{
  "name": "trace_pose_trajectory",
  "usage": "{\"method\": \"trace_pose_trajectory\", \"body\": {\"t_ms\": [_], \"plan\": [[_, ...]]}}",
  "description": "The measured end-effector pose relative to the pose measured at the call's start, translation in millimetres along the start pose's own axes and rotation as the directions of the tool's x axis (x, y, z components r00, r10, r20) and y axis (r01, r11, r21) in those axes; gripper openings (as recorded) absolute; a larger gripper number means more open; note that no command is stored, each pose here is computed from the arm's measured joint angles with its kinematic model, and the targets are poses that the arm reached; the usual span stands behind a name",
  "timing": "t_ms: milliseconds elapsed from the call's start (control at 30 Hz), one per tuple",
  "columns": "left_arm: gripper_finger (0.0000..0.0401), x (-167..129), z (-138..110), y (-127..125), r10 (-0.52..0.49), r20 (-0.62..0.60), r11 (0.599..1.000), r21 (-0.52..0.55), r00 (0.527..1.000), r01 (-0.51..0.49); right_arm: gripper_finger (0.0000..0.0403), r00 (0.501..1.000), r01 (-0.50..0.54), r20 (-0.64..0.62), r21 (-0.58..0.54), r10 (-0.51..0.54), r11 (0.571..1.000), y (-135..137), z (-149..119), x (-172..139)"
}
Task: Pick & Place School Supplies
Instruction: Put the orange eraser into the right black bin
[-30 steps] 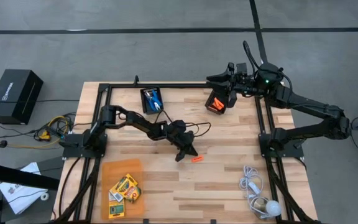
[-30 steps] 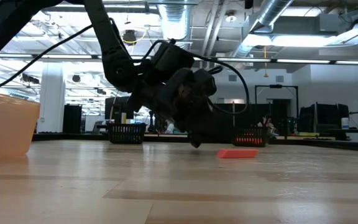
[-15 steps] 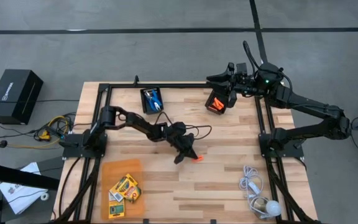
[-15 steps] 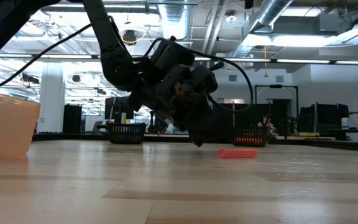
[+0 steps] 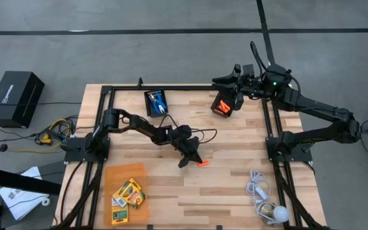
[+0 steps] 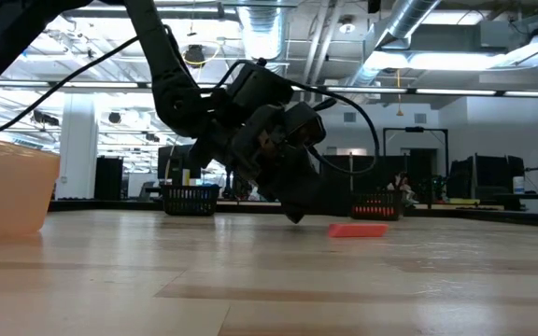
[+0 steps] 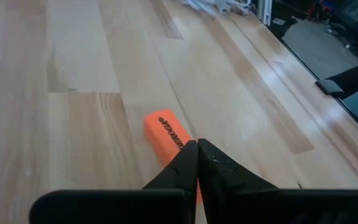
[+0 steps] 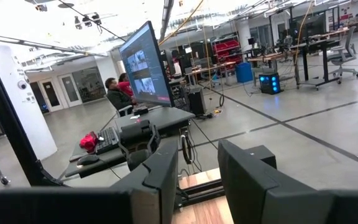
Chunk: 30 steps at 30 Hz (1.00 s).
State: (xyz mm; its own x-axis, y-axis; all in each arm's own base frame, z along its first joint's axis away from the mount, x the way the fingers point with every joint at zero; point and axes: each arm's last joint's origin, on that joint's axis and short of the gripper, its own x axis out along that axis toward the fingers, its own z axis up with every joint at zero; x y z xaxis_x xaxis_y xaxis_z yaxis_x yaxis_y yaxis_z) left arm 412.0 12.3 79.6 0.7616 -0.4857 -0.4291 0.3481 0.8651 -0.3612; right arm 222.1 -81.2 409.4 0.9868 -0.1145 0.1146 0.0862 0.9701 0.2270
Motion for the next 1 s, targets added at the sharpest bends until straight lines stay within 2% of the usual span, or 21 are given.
{"method": "trace_pose_trajectory", "body": {"t_ms": [767,1000], "plan": [[0.0004,0,-5,1,0.028,-0.044,0.999,0.023,0.999,-0.027,0.0107,0.999,-0.009,0.033,-0.009,0.009,1.0,1,3,0],[0.0004,7,-18,5,0.036,-0.082,0.999,0.008,0.996,-0.036,0.0107,0.999,-0.008,0.033,-0.009,0.008,1.0,1,3,0]]}}
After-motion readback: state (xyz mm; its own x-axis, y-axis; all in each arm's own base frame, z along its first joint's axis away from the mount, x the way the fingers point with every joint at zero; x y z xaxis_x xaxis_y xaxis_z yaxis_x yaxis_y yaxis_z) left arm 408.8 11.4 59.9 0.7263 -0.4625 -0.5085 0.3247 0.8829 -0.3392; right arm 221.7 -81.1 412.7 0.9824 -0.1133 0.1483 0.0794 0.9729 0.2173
